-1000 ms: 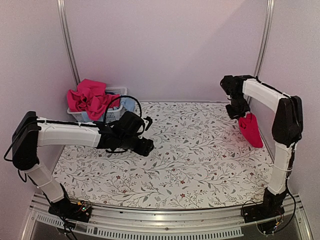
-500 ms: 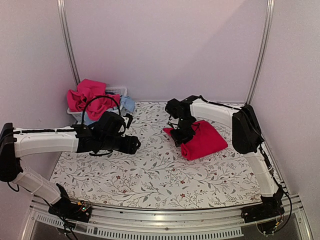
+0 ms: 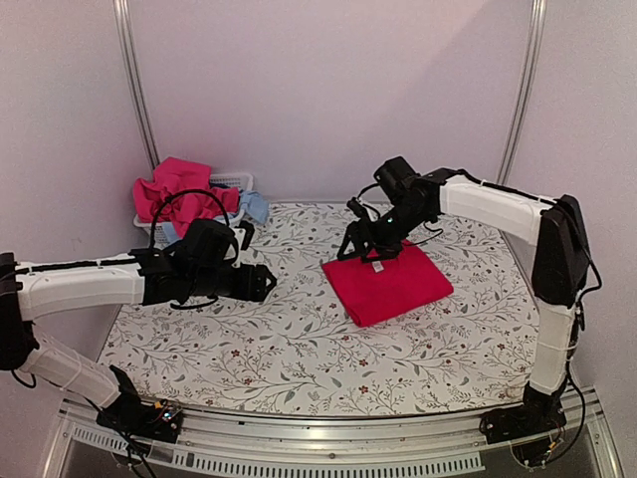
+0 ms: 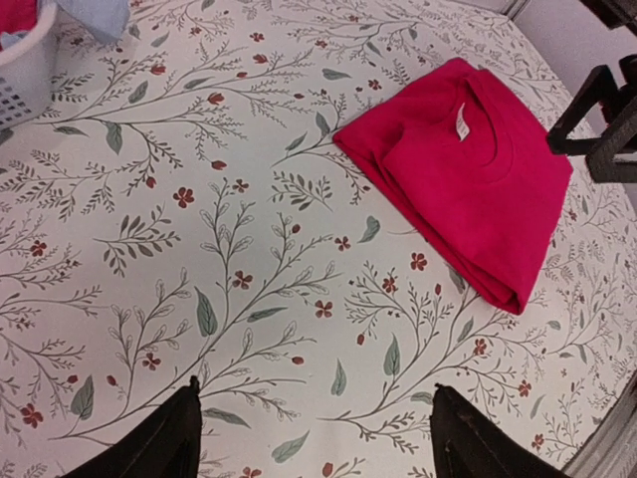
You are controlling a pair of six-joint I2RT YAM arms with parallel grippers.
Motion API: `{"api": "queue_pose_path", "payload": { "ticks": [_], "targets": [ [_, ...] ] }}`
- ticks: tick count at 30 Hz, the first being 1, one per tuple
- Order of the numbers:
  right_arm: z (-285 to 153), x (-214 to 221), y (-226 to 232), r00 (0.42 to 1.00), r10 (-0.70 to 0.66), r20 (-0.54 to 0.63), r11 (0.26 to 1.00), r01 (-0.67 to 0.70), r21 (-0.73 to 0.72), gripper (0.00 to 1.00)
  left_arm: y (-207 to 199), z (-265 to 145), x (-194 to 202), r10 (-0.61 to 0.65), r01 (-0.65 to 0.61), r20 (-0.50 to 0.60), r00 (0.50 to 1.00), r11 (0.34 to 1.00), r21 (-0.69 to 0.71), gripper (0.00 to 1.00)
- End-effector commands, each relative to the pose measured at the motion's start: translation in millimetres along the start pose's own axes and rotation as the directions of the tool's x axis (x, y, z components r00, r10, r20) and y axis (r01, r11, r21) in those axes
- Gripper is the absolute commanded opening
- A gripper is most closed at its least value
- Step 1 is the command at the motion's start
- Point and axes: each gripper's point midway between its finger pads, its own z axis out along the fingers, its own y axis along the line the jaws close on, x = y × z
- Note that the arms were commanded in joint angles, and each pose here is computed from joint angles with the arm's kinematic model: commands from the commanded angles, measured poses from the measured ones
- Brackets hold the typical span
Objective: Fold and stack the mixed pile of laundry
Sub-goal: Turn over the square-folded T-shirt at the center of the board, then move the square-folded T-shirt to the corner of the board.
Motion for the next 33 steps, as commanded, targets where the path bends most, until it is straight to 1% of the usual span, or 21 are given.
{"api": "queue_pose_path", "payload": {
  "ticks": [1,2,4,6,11,14,17,22,28,31,33],
  "targets": [
    [-59,29,-61,0.999,-0.003,0.053,0.959,-0.012,0.284,0.75,-7,3,-7,-0.021,0.020,0.019,1.000,0.999,0.037,0.78],
    [-66,44,-73,1.000,0.003,0.024,0.935,-0.011,0.354,0.75,-7,4,-8,-0.022,0.021,0.020,1.000,0.999,0.035,0.78],
    [-73,74,-99,0.998,0.057,-0.033,0.881,-0.035,0.472,0.75,-6,5,-8,-0.026,0.025,0.020,0.999,0.999,0.029,0.78],
    [-72,101,-117,0.991,0.112,-0.077,0.846,-0.055,0.530,0.76,-6,7,-7,-0.027,0.026,0.016,1.000,0.999,0.025,0.78],
    [-54,139,-128,0.974,0.186,-0.127,0.857,-0.098,0.506,0.78,-5,10,-7,-0.026,0.026,0.004,1.000,1.000,0.010,0.78],
    [-39,152,-136,0.967,0.211,-0.144,0.861,-0.114,0.496,0.78,-1,10,-8,-0.029,0.029,0.007,1.000,0.999,-0.013,0.78],
    [-25,151,-138,0.967,0.218,-0.131,0.872,-0.133,0.470,0.78,4,8,-10,-0.039,0.040,0.013,0.999,0.998,-0.041,0.78],
    [-7,138,-145,0.964,0.252,-0.083,0.862,-0.184,0.472,0.78,9,5,-13,-0.050,0.051,0.018,0.999,0.996,-0.076,0.79],
    [23,128,-138,0.962,0.257,-0.092,0.873,-0.191,0.450,0.78,17,-2,-24,-0.060,0.065,0.045,0.997,0.991,-0.119,0.79],
    [25,125,-135,0.958,0.268,-0.099,0.876,-0.199,0.440,0.78,19,-5,-28,-0.068,0.074,0.056,0.996,0.990,-0.123,0.79],
    [18,121,-129,0.961,0.258,-0.103,0.880,-0.190,0.436,0.79,20,-6,-29,-0.074,0.081,0.058,0.996,0.989,-0.125,0.79]
  ]
}}
